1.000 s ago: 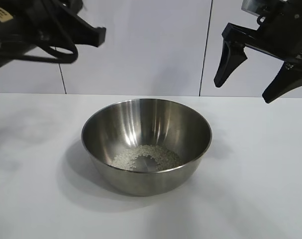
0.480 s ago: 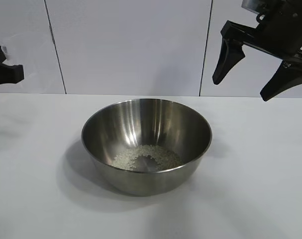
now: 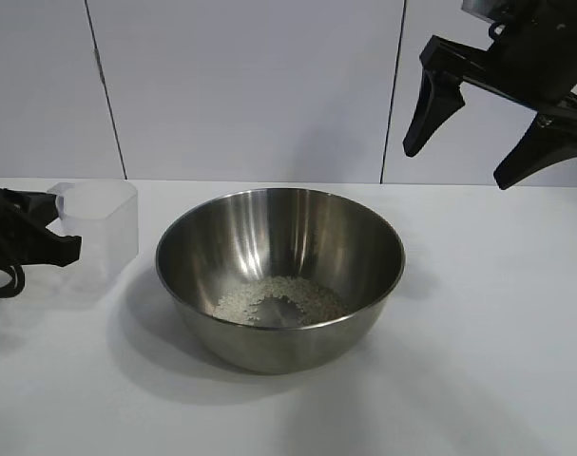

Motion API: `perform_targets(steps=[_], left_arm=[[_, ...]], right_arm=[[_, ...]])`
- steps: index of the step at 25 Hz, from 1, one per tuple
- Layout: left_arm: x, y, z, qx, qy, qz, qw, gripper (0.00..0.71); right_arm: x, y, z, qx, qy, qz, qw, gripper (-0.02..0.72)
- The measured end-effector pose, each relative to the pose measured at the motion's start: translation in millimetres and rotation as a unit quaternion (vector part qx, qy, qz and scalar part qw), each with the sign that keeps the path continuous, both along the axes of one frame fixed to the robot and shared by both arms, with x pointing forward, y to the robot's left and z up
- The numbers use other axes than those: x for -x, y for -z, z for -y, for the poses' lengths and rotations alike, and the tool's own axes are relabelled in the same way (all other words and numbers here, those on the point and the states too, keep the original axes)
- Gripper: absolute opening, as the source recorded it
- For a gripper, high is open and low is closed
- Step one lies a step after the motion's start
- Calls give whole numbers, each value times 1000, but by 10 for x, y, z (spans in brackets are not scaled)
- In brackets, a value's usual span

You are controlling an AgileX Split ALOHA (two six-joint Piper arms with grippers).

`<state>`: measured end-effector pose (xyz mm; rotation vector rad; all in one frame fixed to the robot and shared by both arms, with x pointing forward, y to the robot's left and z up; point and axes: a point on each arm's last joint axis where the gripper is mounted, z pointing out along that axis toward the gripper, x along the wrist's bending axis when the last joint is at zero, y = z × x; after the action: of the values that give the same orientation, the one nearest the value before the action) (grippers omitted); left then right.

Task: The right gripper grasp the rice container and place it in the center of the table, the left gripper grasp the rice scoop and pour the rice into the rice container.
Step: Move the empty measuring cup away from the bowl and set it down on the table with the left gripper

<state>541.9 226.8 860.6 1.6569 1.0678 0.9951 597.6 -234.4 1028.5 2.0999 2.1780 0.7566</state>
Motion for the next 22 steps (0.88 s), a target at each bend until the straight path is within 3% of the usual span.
perform_targets(steps=[7, 9, 12, 15, 18, 22], left_arm=[[29, 84, 0, -1, 3, -16, 1000, 32], [36, 83, 26, -3, 19, -15, 1000, 100], [47, 84, 61, -6, 41, -15, 999, 289], [53, 86, 65, -6, 44, -15, 999, 433], [112, 115, 41, -7, 38, -26, 999, 499], [318, 139, -17, -12, 33, -53, 998, 534]], right_arm=[[-3, -1, 0, 0, 1, 2, 1000, 661], [-3, -1, 0, 0, 1, 2, 1000, 661], [-3, -1, 1, 0, 1, 2, 1000, 661], [-4, -1, 1, 0, 1, 2, 1000, 661], [-4, -1, 1, 0, 1, 2, 1000, 661], [-4, -1, 1, 0, 1, 2, 1000, 661]])
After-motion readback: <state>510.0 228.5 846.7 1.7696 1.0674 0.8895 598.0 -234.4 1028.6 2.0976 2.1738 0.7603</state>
